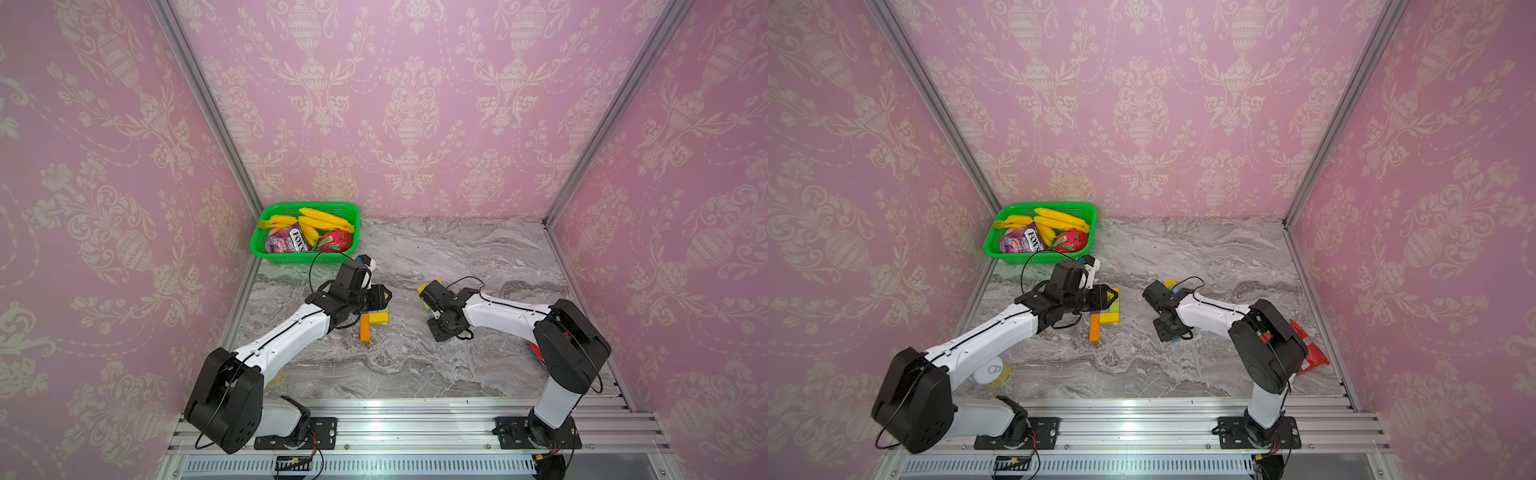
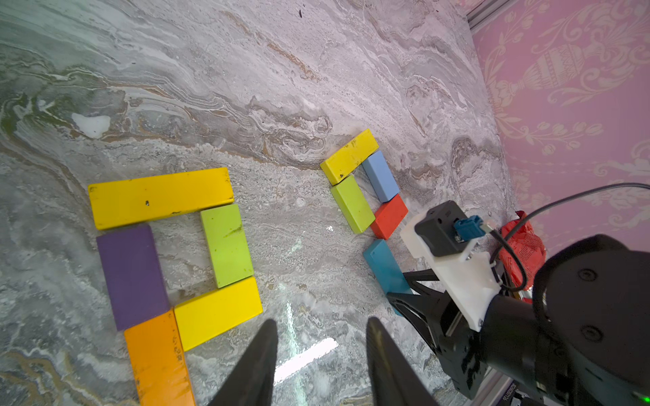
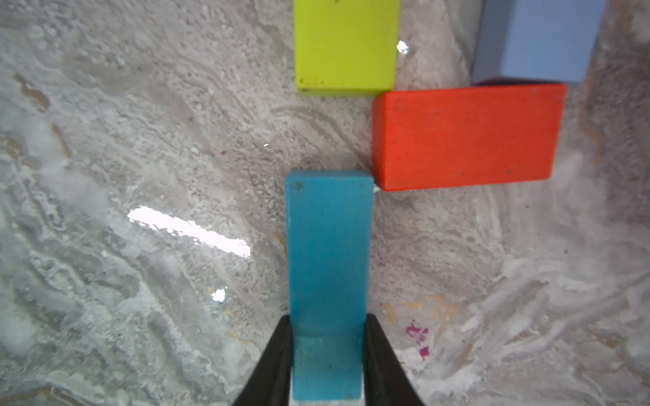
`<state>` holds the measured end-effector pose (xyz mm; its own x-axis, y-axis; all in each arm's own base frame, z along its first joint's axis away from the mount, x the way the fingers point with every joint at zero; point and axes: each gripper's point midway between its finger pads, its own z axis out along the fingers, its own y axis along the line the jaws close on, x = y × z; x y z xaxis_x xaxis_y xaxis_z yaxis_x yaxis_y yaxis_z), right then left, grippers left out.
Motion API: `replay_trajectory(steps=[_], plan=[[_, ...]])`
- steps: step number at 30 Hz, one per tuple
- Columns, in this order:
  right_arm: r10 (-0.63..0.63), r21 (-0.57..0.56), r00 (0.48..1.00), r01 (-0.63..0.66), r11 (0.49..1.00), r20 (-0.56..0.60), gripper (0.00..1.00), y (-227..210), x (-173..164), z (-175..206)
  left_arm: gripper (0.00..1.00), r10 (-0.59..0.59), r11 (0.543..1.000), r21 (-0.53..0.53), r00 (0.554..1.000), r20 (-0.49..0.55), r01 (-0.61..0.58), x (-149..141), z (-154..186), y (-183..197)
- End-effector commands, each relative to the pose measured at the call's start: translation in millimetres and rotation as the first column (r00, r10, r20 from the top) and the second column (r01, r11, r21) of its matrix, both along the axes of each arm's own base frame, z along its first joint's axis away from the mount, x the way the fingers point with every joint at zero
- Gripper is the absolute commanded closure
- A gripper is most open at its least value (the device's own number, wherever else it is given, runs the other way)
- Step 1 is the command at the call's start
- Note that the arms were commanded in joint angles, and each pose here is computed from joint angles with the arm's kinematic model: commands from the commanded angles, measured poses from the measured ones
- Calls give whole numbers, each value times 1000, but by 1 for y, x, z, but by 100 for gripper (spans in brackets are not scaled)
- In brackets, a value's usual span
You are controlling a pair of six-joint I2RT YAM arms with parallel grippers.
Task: Assemble the letter p with building blocks
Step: Assemble the building block at the center of the board.
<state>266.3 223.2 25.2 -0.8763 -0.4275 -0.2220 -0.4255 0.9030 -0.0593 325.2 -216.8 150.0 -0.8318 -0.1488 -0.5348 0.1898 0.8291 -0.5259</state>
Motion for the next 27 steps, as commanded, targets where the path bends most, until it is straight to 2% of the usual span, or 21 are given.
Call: replay_trajectory(steps=[1, 7, 9, 11, 12, 15, 22, 24, 27], plan=[[-19, -12, 999, 19, 1000, -31, 76, 1, 2, -13, 56, -6, 1000, -6, 1000, 9, 6, 6, 7, -2], [-43, -30, 998, 42, 999, -35, 72, -4, 6, -16, 56, -10, 1000, -2, 1000, 6, 11, 8, 6, -3], [-47, -31, 998, 46, 998, -33, 66, -5, 7, -16, 56, -12, 1000, -1, 1000, 4, 12, 9, 5, -4], [-49, -27, 999, 49, 998, -21, 51, -5, 8, -12, 56, -13, 1000, -5, 1000, 0, 13, 9, 4, -5], [-51, -19, 999, 51, 999, -10, 47, -5, 9, -10, 56, -17, 1000, -7, 1000, -2, 17, 9, 3, -6], [-50, 73, 997, 46, 996, 58, 32, 1, 12, 11, 56, -30, 999, -22, 999, -18, 30, 9, -1, -11], [-70, 367, 960, -36, 930, 271, 19, 11, 5, 91, 57, -114, 993, -39, 993, -42, 112, -7, -13, -48], [-113, 406, 956, -7, 914, 269, 20, -2, 2, 99, 58, -147, 989, -39, 987, -66, 145, -15, -21, -62], [-206, 422, 963, 117, 899, 174, 44, -32, 2, 85, 63, -186, 983, -33, 975, -125, 183, -29, -40, -80]])
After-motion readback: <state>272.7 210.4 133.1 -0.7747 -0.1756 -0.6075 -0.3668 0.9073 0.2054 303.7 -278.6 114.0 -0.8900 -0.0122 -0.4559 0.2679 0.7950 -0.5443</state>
